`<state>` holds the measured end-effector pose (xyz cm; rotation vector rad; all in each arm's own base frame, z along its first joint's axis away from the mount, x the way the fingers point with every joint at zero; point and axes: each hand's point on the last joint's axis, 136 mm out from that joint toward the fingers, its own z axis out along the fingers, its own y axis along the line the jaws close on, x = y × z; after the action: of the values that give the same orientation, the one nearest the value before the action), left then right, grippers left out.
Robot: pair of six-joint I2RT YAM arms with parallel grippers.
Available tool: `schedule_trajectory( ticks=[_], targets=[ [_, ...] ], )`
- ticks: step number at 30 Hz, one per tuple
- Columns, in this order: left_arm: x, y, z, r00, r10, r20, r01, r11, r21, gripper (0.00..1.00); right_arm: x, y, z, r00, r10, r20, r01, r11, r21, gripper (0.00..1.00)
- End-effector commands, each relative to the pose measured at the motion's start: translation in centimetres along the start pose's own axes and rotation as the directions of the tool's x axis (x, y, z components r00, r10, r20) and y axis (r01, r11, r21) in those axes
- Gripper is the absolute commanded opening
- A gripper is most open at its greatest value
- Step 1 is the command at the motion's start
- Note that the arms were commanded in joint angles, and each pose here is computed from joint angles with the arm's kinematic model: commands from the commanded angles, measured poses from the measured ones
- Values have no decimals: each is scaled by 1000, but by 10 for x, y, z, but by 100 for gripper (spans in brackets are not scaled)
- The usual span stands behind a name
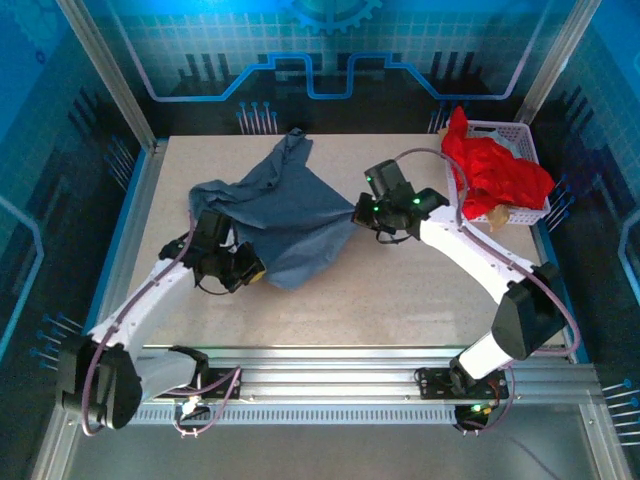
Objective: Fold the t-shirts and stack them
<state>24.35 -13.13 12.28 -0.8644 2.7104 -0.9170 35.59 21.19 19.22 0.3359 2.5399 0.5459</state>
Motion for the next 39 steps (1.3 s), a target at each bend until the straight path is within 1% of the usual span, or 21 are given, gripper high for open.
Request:
schedule_trajectory(
  ticks=[1,3,5,10,11,12,13,15,17,18,20,22,24,26,27,30,31,33,35,36,39],
  targets=[
    [23,-9,-2,993,-36,-113,43,997,60,0,-18,-26,-11,999,-14,36,12,998,65,0],
    [17,-12,5,992,-39,-120,46,997,55,0,-31,-36,-2,999,4,42,-7,997,78,0],
    [8,-15,22,989,-44,-138,50,998,42,0,-42,-40,20,1000,16,14,-17,998,63,0],
    [-11,-36,90,970,-32,-240,42,998,37,0,-59,-49,94,996,10,-90,-1,996,93,0],
    [-12,-44,100,966,-15,-257,26,999,38,4,-64,-52,105,995,18,-103,-8,995,98,0],
    [-13,-54,109,962,6,-274,7,999,46,11,-70,-54,118,993,26,-114,-15,995,95,0],
    [-16,-63,115,960,21,-281,-7,999,49,24,-77,-56,129,992,36,-125,-24,995,94,4],
    [-23,-79,112,966,47,-255,-32,998,61,41,-92,-56,140,989,55,-137,-42,995,92,21],
    [-33,-84,96,980,72,-188,-68,997,28,57,-106,-51,138,992,35,-123,-25,996,87,37],
    [-38,-81,85,985,84,-148,-85,996,-2,58,-111,-47,133,993,29,-113,-20,997,81,43],
    [-47,-67,67,992,83,-96,-90,994,-69,58,-114,-41,121,994,22,-103,-14,997,72,50],
    [-54,-47,56,996,52,-75,-61,990,-124,56,-106,-44,106,994,21,-105,-9,994,113,56],
    [-60,-24,47,998,6,-60,-16,987,-159,54,-84,-49,89,992,38,-123,-20,989,147,58],
    [-67,-4,40,999,-31,-37,23,980,-197,52,-52,-51,79,986,75,-149,-52,987,151,53],
    [-71,0,39,999,-40,-30,33,982,-184,51,-30,-50,74,980,102,-170,-77,986,146,50],
    [-73,-9,43,998,-33,-60,26,992,-123,51,32,-36,66,958,157,-239,-134,985,110,43],
    [-69,-14,47,996,-28,-84,18,994,-111,52,52,-32,65,950,176,-260,-151,982,110,42],
    [-51,-28,57,990,9,-141,-23,995,-99,55,82,-22,71,925,240,-294,-232,971,63,47],
    [-29,-38,68,982,32,-187,-50,994,-95,57,97,-16,84,903,290,-315,-300,954,17,50],
    [-19,-40,73,979,31,-202,-52,993,-102,58,99,-16,88,902,297,-314,-306,952,22,51],
    [-1,-42,86,978,21,-207,-45,993,-112,68,91,-18,102,917,276,-289,-281,959,24,51]
  ],
)
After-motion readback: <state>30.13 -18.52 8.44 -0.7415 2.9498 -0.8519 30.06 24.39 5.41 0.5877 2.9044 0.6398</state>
